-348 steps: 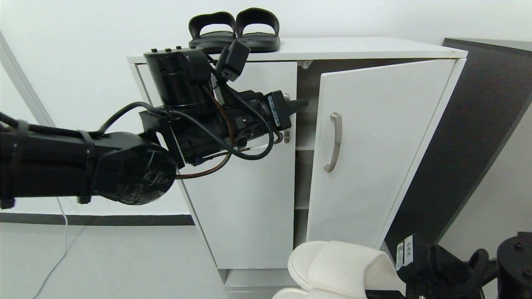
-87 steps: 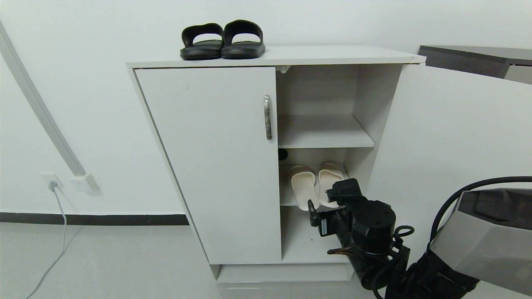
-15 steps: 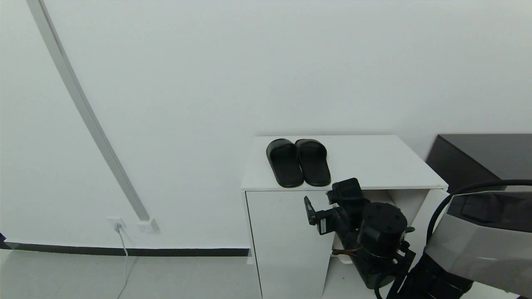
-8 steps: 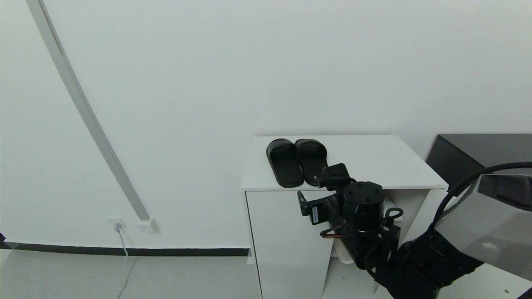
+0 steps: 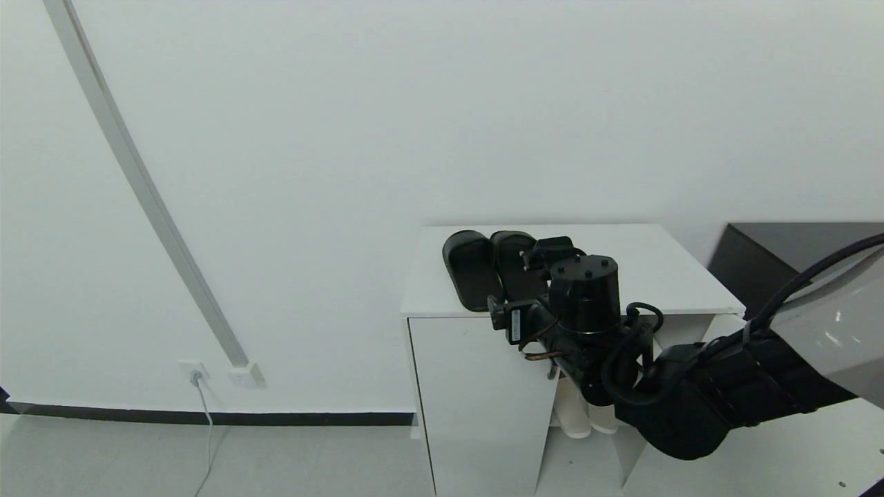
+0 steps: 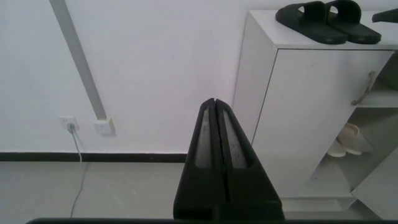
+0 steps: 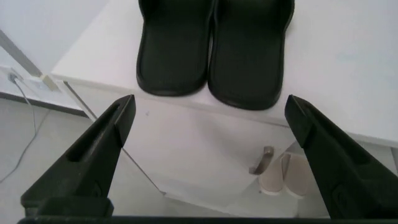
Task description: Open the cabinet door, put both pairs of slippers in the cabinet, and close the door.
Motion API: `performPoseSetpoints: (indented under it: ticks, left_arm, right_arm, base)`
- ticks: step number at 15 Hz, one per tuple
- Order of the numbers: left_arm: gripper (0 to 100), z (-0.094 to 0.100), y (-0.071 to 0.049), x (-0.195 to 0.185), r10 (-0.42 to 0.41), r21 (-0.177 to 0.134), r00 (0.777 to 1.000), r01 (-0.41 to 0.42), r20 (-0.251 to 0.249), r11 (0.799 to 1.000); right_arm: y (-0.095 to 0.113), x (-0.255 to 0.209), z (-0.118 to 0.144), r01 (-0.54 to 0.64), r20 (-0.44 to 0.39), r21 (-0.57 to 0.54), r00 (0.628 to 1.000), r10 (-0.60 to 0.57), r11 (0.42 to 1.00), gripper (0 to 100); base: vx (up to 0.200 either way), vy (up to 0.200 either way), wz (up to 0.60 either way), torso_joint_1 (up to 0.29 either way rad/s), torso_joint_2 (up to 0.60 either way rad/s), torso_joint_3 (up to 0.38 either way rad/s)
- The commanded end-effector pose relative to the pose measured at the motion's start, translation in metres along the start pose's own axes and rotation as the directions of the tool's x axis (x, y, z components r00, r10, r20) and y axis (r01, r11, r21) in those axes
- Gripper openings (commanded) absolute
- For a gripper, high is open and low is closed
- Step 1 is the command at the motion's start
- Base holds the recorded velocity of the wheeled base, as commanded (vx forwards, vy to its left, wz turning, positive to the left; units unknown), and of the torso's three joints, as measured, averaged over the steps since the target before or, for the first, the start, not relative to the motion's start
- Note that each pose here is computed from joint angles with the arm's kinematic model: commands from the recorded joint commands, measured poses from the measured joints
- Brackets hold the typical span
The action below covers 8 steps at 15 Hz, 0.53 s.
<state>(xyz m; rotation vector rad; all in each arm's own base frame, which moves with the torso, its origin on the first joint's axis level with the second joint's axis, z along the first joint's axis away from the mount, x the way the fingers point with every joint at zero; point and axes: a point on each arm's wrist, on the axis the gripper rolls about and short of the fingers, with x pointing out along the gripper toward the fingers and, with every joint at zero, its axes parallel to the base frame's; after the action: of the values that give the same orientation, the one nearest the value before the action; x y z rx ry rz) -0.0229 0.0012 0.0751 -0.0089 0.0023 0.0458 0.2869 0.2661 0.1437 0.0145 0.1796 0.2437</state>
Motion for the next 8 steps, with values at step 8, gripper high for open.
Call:
performPoseSetpoints:
  ticks: [8]
  left_arm:
    - [0,0.000,0.000,0.000,-0.003,-0.002,1.000,0.003,-0.001,1.000]
  right_arm:
    - [0.000,0.002,-0.007,0.001,-0.017,-0.010,1.000,-0.001,1.000,100]
  base:
    - [0.150,0.000,0.00,0.001,0.00,0.002]
